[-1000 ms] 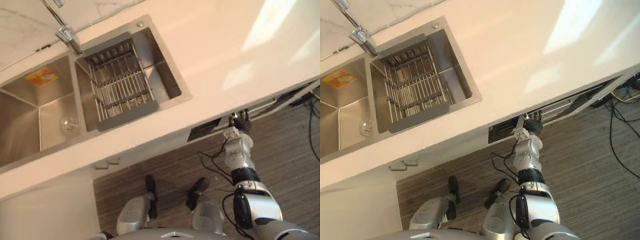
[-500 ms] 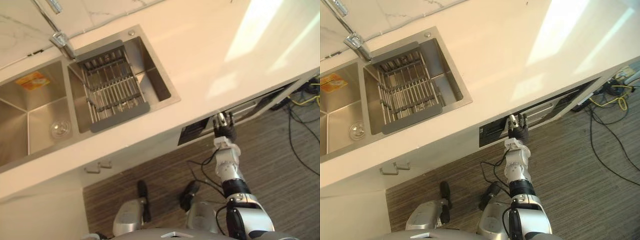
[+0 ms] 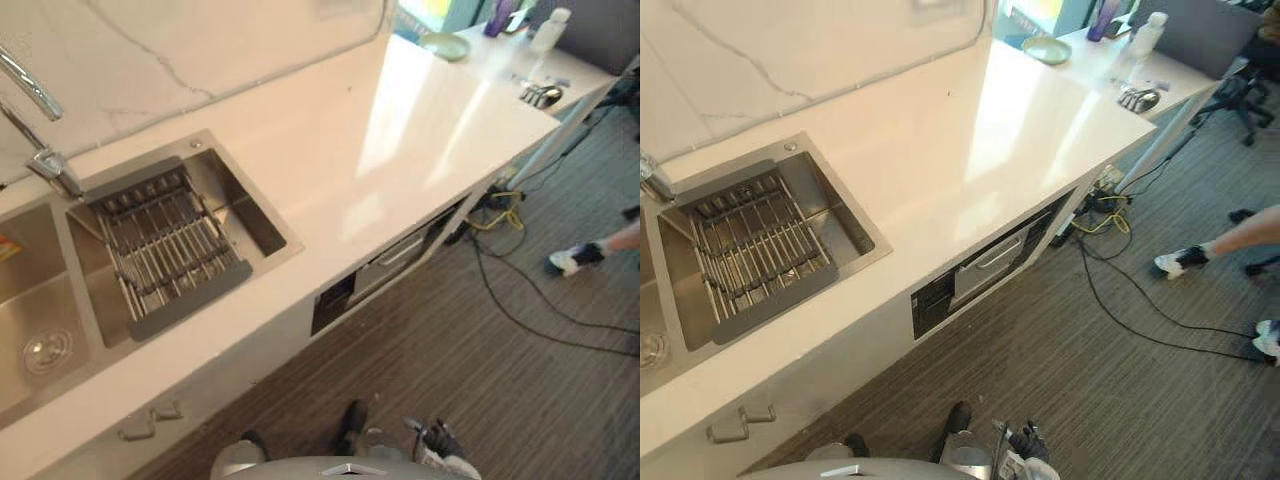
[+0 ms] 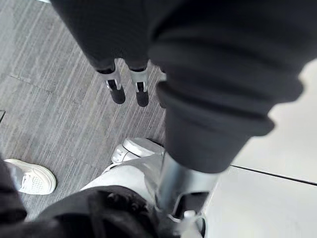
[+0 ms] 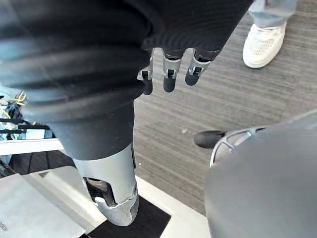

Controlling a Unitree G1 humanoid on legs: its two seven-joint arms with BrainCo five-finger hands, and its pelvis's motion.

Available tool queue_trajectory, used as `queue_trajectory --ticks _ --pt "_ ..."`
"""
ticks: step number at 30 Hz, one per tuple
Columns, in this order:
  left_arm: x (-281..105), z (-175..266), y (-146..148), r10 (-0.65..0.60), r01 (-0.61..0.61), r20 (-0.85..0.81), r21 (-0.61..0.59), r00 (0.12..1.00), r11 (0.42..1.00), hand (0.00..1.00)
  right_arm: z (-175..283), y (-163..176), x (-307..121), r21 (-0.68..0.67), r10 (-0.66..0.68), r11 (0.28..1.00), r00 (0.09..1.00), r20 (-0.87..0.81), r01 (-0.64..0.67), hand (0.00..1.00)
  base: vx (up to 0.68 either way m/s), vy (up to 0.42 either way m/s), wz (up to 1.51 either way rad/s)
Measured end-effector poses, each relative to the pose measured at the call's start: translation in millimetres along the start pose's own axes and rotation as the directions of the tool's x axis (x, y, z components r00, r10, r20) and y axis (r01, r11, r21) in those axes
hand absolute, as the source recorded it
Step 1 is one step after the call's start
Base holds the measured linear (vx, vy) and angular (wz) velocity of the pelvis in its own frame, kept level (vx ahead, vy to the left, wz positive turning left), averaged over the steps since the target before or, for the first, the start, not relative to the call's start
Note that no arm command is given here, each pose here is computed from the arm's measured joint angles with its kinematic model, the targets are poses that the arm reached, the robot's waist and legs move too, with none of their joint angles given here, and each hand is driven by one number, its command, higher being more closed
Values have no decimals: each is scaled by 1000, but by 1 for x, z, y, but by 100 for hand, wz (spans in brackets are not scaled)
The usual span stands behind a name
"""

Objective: Walk over to the sink, pick up the cup, carry it to the dishwasher, place the cup inside the dishwasher, then close the dishwasher door

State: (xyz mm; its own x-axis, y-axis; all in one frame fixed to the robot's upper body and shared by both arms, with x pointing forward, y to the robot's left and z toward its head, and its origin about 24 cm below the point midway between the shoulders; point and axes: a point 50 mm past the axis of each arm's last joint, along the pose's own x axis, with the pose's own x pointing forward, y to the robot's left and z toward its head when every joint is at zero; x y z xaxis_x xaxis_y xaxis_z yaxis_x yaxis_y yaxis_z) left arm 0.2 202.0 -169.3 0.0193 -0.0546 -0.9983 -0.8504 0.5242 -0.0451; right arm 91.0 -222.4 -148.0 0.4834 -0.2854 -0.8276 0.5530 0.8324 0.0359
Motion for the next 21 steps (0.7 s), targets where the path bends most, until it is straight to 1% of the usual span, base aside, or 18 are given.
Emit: queue_trajectory --ticks 3,6,7,9,11,12,15,19,21 --pt "0 -5 3 -42 42 -19 -6 999 999 0 -3 -1 0 -57 1 998 1000 -24 -3 0 -49 74 -2" --pt "0 -8 5 -66 66 -40 15 997 998 0 -10 -4 1 -86 -14 996 997 -74 7 0 -23 70 24" --pt "1 -10 2 -87 89 -61 23 994 996 0 -11 -5 1 -89 -22 996 995 -95 13 0 36 99 54" --pt "1 -8 -16 -161 171 -98 106 982 980 0 -11 -8 2 -85 -44 996 992 -122 34 0 73 169 84" --pt "1 -4 -15 -136 154 -107 184 985 971 0 -12 -10 2 -86 -68 995 990 -126 58 0 115 155 75" --pt "1 -2 -16 -111 135 -105 258 988 957 0 -5 -8 4 -84 -75 994 992 -99 66 0 117 145 81" --pt "0 6 -15 -91 120 -94 371 991 921 0 -2 -4 4 -91 -76 994 993 -87 68 0 90 148 97" --pt "-1 13 -14 -99 130 -97 403 990 906 0 -10 2 3 -70 -61 996 991 -120 53 0 132 -32 113" --pt "-3 18 -12 -106 136 -96 401 990 906 0 -25 1 -1 -21 -71 997 983 -171 68 0 132 -109 84"
